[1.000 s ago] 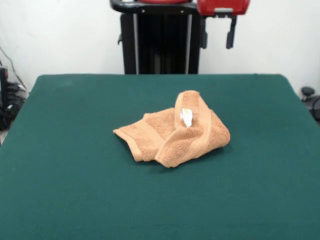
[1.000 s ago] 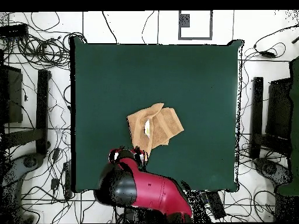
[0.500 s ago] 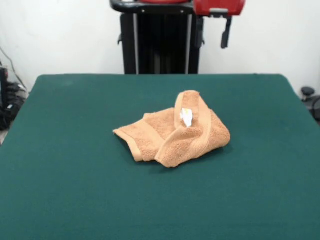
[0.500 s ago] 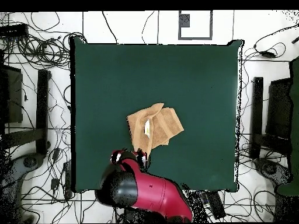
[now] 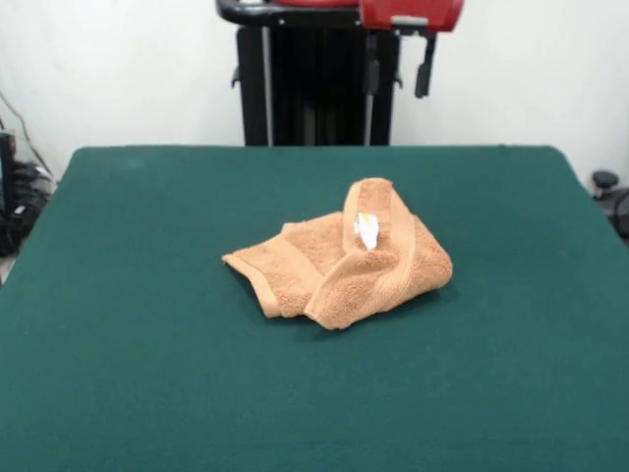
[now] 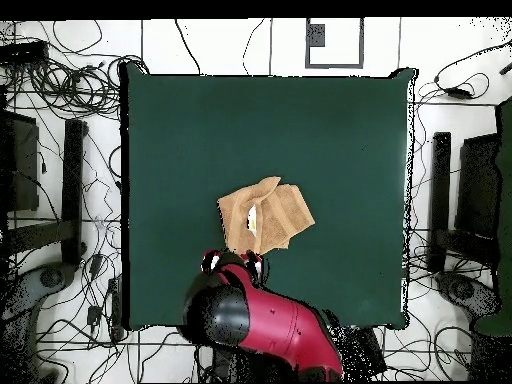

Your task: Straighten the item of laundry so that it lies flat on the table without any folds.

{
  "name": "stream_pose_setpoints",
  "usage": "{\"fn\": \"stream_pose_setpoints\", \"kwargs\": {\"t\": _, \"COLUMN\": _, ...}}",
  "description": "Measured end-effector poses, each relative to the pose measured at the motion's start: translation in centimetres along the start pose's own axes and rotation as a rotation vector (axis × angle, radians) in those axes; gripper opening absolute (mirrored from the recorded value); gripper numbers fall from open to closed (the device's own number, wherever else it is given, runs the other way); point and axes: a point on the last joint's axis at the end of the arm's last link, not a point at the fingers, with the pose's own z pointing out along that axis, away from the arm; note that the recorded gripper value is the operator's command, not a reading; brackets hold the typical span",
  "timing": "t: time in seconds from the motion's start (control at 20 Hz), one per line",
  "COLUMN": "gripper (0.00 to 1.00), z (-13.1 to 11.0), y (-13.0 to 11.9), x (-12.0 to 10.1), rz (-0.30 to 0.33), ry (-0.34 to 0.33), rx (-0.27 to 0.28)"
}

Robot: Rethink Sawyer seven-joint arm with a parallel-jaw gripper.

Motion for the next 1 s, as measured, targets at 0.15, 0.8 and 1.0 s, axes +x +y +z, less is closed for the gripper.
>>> {"fn": "stream_pose_setpoints", "kwargs": {"t": 0.15, "gripper": 1.00, "z": 0.8, "y": -0.4, "x": -0.3, "rz": 0.012, "ry": 0.010, "rx": 0.006}}
{"fn": "stream_pose_setpoints", "kwargs": {"t": 0.8, "gripper": 1.00, "z": 2.5, "y": -1.7, "x": -0.4, "rz": 0.092, "ry": 0.042, "rx": 0.053}}
{"fn": "stream_pose_setpoints", "kwargs": {"t": 1.0, "gripper": 1.00, "z": 2.4, "y": -2.0, "x": -0.5, "rz": 0.114, "ry": 0.038, "rx": 0.070}}
